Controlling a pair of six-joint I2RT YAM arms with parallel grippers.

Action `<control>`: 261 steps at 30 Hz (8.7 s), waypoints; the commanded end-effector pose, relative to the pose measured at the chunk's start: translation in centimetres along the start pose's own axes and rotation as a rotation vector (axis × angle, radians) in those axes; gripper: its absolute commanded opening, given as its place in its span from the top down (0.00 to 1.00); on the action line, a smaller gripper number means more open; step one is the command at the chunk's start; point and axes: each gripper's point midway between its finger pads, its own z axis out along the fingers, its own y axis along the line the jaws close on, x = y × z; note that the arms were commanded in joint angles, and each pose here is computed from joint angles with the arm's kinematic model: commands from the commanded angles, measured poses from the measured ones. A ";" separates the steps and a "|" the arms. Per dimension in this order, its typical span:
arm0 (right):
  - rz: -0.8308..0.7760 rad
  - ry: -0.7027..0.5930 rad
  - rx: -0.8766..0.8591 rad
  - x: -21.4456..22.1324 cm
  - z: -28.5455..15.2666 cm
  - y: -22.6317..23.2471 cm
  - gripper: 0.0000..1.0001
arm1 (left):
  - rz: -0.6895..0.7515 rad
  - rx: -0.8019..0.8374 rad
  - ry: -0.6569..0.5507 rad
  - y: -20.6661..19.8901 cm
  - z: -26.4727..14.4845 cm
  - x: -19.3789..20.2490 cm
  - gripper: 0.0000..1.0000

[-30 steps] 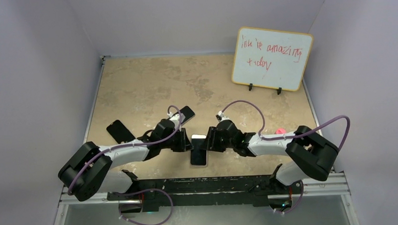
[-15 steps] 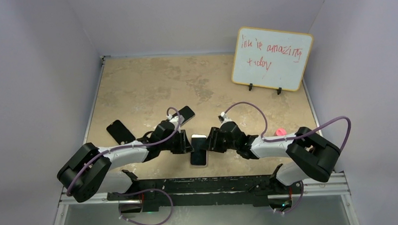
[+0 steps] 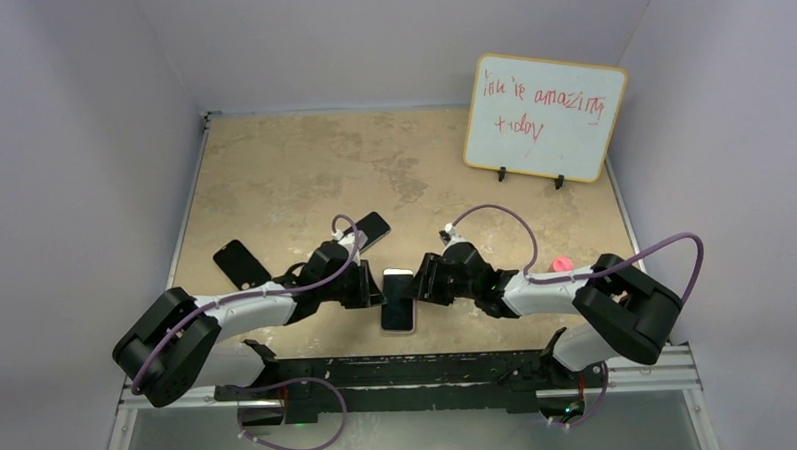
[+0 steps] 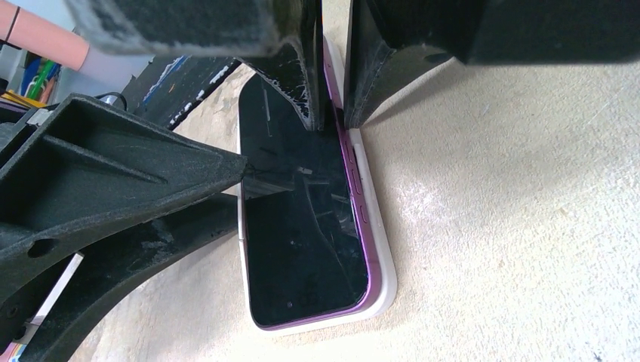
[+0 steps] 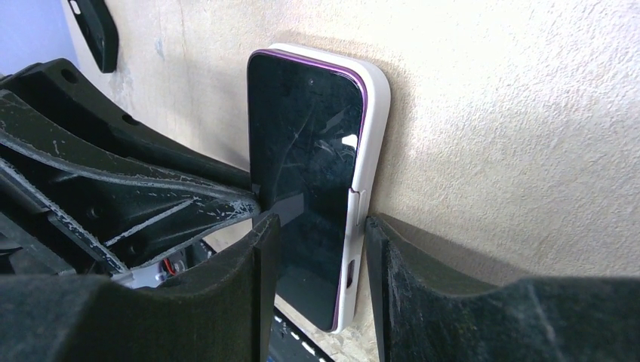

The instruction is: Put the phone into the phone case

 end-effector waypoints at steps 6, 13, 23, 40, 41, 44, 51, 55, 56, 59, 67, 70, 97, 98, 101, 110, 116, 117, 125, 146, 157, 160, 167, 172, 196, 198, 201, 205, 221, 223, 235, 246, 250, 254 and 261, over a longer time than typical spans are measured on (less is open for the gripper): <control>0.004 -0.024 0.008 -1.4 -0.4 1.6 0.53 | -0.028 0.028 0.020 -0.4 -0.6 1.0 0.86; 0.001 -0.012 0.131 -0.8 -0.5 -1.2 0.51 | -0.046 0.030 0.022 -0.3 -0.6 1.2 0.85; 0.017 0.059 0.097 0.9 0.7 -0.5 0.49 | -0.030 -0.010 0.028 0.5 -0.5 1.3 0.86; 0.063 0.019 -0.436 -1.4 -3.0 8.2 0.48 | -0.032 -0.004 0.026 0.4 -0.5 1.3 0.90; 0.056 0.006 -0.443 -1.5 -3.2 8.2 0.48 | -0.035 -0.002 0.026 0.4 -0.4 1.4 0.90; 0.045 0.011 -0.424 -1.4 -2.9 7.8 0.48 | -0.037 0.004 0.025 0.3 -0.5 1.3 0.90; 0.061 0.033 -0.442 -0.9 -2.1 7.5 0.50 | -0.041 0.022 0.024 -0.1 -0.6 1.3 0.91; 0.066 0.039 -0.488 -0.8 -2.1 8.0 0.53 | -0.046 0.024 0.021 -0.2 -0.7 1.2 0.91; 0.068 0.043 -0.484 -0.7 -2.1 7.9 0.53 | -0.049 0.024 0.021 -0.1 -0.7 1.3 0.91; 0.073 0.040 -0.452 -0.7 -1.7 7.4 0.57 | -0.053 0.031 0.020 -0.3 -0.7 1.3 0.90; 0.076 0.030 -0.327 -0.5 -0.7 4.8 0.84 | -0.055 0.061 -0.006 -1.2 -1.3 0.7 0.84; 0.070 0.025 -0.346 -0.7 -1.1 5.1 1.00 | -0.045 0.101 -0.037 -2.4 -2.1 -0.2 0.74; -0.408 -0.075 -0.859 -1.3 -17.5 16.1 1.00 | 0.277 0.567 -0.325 -16.7 -16.6 -6.8 0.16; -0.412 -0.071 -0.876 -1.2 -17.7 16.4 1.00 | 0.275 0.566 -0.321 -16.6 -16.5 -6.7 0.16; -0.421 -0.055 -0.915 -0.9 -18.3 16.9 1.00 | 0.264 0.577 -0.319 -16.5 -16.2 -6.5 0.17; -0.418 -0.049 -0.949 -0.8 -18.7 17.4 1.00 | 0.239 0.718 -0.329 -18.1 -17.2 -6.0 0.49; -0.399 -0.073 -0.951 -1.0 -18.8 17.2 1.00 | 0.190 0.865 -0.342 -19.4 -18.8 -5.5 0.51; -0.398 -0.076 -0.951 -1.0 -18.8 17.1 1.00 | 0.181 0.886 -0.340 -19.6 -19.1 -5.4 0.51; -0.394 -0.096 -0.948 -1.1 -18.8 16.8 1.00 | 0.098 0.940 -0.369 -20.2 -20.2 -6.1 0.63; -0.232 -0.311 -0.846 -5.5 -18.7 17.0 1.00 | 0.082 0.748 -0.323 -18.3 -17.5 -6.4 0.42; -0.091 -0.470 -0.795 -9.1 -19.0 16.8 1.00 | 0.051 0.778 -0.234 -16.8 -14.5 -4.5 0.43; -0.078 -0.486 -0.799 -9.3 -19.1 16.7 1.00 | 0.043 0.788 -0.229 -16.6 -14.3 -4.3 0.48; -0.042 -0.499 -0.759 -9.5 -18.3 15.6 1.00 | 0.033 0.767 -0.227 -16.2 -13.8 -4.3 0.78; -0.035 -0.482 -0.747 -9.2 -17.7 15.1 1.00 | 0.016 0.721 -0.233 -15.7 -13.2 -4.6 1.00; -0.166 -0.247 -0.871 -5.5 -17.0 17.5 1.00 | 0.051 0.661 -0.269 -15.5 -12.5 -5.8 0.56; -0.165 -0.238 -0.868 -5.4 -16.7 17.3 1.00 | 0.046 0.677 -0.265 -15.5 -12.4 -5.7 0.65; -0.169 -0.214 -0.861 -5.1 -16.4 17.2 0.96 | 0.038 0.692 -0.273 -15.7 -12.5 -5.7 0.85; -0.184 -0.162 -0.839 -4.1 -16.0 16.5 0.59 | 0.027 0.696 -0.319 -15.7 -13.1 -6.3 1.00; -0.211 -0.016 -0.804 -0.9 -14.7 14.0 0.44 | 0.042 0.741 -0.482 -16.7 -15.9 -8.4 1.00; -0.207 -0.002 -0.828 -0.8 -14.8 14.4 0.47 | 0.029 0.748 -0.491 -16.5 -15.8 -8.4 1.00; -0.058 0.021 -0.729 -1.5 -13.0 13.5 0.96 | 0.092 0.461 -0.516 -11.9 -12.5 -9.1 1.00; -0.151 -0.034 -0.750 -1.9 -13.2 13.7 1.00 | 0.022 0.552 -0.419 -13.3 -12.7 -8.7 0.67; -0.195 -0.013 -0.770 -1.2 -13.6 13.7 1.00 | -0.056 0.640 -0.451 -13.7 -14.0 -9.8 0.58; -0.211 0.006 -0.779 -0.7 -13.7 13.6 1.00 | -0.100 0.654 -0.496 -13.1 -14.4 -11.2 0.58; -0.224 0.033 -0.777 -0.3 -13.4 13.4 1.00 | -0.100 0.588 -0.527 -11.9 -13.1 -12.4 0.85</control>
